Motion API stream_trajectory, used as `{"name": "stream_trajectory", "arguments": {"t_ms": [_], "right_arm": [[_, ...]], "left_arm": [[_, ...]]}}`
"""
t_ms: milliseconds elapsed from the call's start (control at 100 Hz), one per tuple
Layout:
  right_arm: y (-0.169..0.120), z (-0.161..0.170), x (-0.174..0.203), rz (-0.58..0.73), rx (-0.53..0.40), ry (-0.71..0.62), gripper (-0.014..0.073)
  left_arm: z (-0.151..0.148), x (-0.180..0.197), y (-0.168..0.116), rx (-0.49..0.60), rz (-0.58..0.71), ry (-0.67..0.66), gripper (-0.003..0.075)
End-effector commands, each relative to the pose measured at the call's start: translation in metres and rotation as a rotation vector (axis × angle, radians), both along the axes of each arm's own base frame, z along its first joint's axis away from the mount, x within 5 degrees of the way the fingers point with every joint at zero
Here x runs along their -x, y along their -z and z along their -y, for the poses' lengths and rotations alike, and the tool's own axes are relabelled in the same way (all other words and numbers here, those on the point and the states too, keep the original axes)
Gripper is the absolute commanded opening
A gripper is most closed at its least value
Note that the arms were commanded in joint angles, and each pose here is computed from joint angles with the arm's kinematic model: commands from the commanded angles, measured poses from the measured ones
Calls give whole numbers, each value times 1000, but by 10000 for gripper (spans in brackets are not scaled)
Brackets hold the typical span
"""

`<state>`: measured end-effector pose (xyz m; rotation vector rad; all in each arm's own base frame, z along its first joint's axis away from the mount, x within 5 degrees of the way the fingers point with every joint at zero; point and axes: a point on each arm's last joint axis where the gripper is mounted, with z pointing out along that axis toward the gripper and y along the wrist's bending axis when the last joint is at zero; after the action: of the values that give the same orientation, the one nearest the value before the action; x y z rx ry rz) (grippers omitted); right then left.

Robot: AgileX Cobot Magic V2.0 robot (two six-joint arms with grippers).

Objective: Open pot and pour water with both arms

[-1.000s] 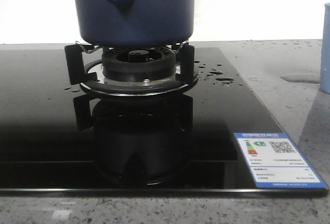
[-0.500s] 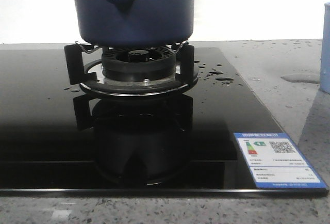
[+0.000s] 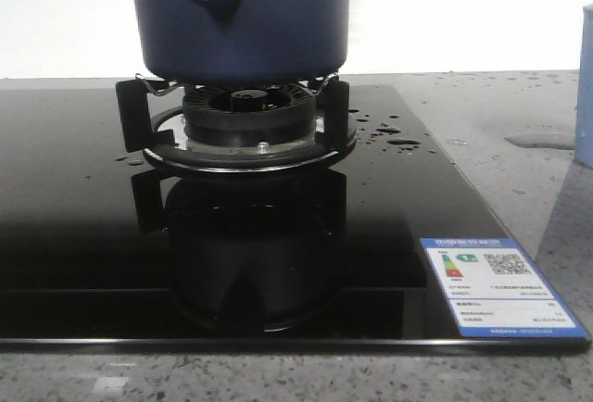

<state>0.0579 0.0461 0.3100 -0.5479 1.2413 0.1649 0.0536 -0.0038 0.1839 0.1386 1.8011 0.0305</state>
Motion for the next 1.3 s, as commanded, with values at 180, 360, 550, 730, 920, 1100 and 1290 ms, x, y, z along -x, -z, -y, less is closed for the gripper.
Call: {"name": "stream_trajectory", "arguments": {"t_ms": [180, 360, 550, 730, 920, 1100, 1290], "right_arm": [[9, 17, -11, -64, -93, 180, -74], [6, 21, -12, -73, -240, 192, -74], [12, 35, -13, -2, -137, 373, -74], [43, 49, -16, -71, -167, 536, -74], [90, 52, -9, -179, -185, 572, -74], [114, 54, -1, -282, -226, 613, -74], [131, 57, 4, -447, -257, 658, -74]], "left_arm": [[0, -1, 6, 24, 35, -5, -19], [0, -1, 6, 24, 35, -5, -19], [0, -1, 6, 24, 35, -5, -19], [0, -1, 6, 24, 35, -5, -19], [0, -1, 6, 24, 35, -5, -19], [0, -1, 6, 24, 35, -5, -19], [0, -1, 6, 24, 33, -6, -19]]}}
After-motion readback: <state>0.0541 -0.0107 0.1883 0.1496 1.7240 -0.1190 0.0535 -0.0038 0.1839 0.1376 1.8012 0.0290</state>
